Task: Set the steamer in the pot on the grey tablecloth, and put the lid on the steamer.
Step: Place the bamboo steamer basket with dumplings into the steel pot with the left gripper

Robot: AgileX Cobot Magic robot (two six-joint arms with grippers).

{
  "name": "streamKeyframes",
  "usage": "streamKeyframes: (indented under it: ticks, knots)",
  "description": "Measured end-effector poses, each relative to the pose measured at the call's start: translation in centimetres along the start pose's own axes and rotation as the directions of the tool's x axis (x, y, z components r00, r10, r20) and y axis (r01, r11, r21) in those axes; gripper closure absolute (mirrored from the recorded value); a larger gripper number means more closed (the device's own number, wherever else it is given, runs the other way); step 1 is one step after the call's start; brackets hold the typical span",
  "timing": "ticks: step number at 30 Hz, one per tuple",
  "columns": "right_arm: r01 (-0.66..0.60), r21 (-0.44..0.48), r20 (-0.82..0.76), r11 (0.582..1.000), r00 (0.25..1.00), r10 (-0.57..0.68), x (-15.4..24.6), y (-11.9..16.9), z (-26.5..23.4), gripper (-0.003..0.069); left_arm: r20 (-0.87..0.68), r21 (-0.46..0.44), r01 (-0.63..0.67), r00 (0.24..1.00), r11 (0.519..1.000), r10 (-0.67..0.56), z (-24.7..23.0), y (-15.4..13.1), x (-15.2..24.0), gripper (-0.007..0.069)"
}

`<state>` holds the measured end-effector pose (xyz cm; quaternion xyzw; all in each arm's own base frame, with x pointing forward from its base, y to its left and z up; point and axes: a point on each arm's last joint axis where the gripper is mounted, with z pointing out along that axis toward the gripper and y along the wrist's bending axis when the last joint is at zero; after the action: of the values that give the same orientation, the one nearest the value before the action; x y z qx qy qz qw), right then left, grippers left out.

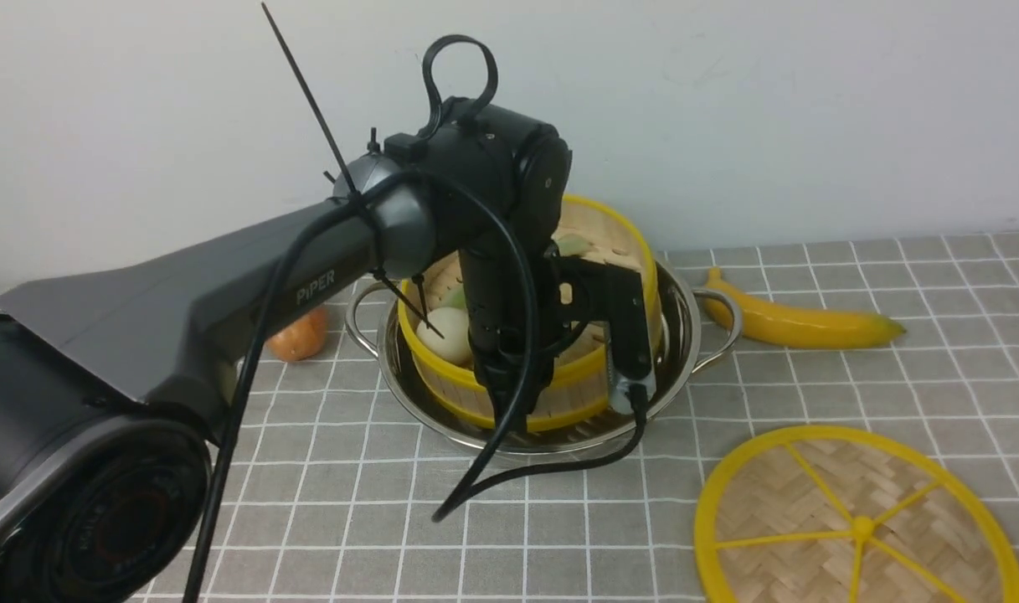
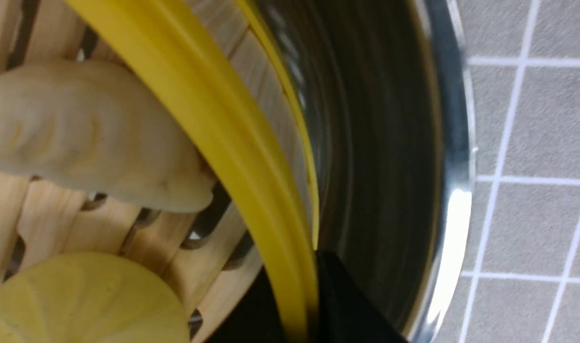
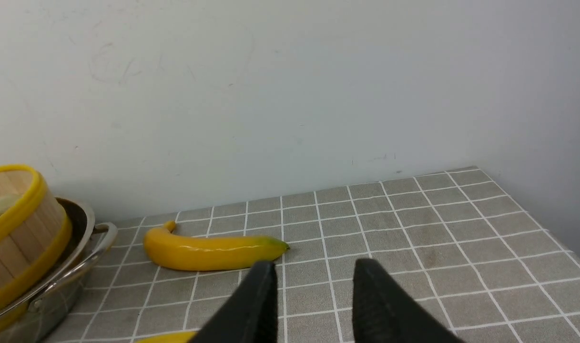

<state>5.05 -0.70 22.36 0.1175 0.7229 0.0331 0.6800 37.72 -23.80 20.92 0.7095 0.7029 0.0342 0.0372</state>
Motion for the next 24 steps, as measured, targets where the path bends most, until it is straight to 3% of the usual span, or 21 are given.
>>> streamKeyframes:
  ticks: [24]
  knots:
    - [0.002, 0.000, 0.000, 1.000, 1.000, -0.002, 0.0, 0.0, 0.0, 0.0414, 0.012, 0.052, 0.017, 1.000, 0.999, -0.018, 1.7, -0.1, -0.4, 0.0595]
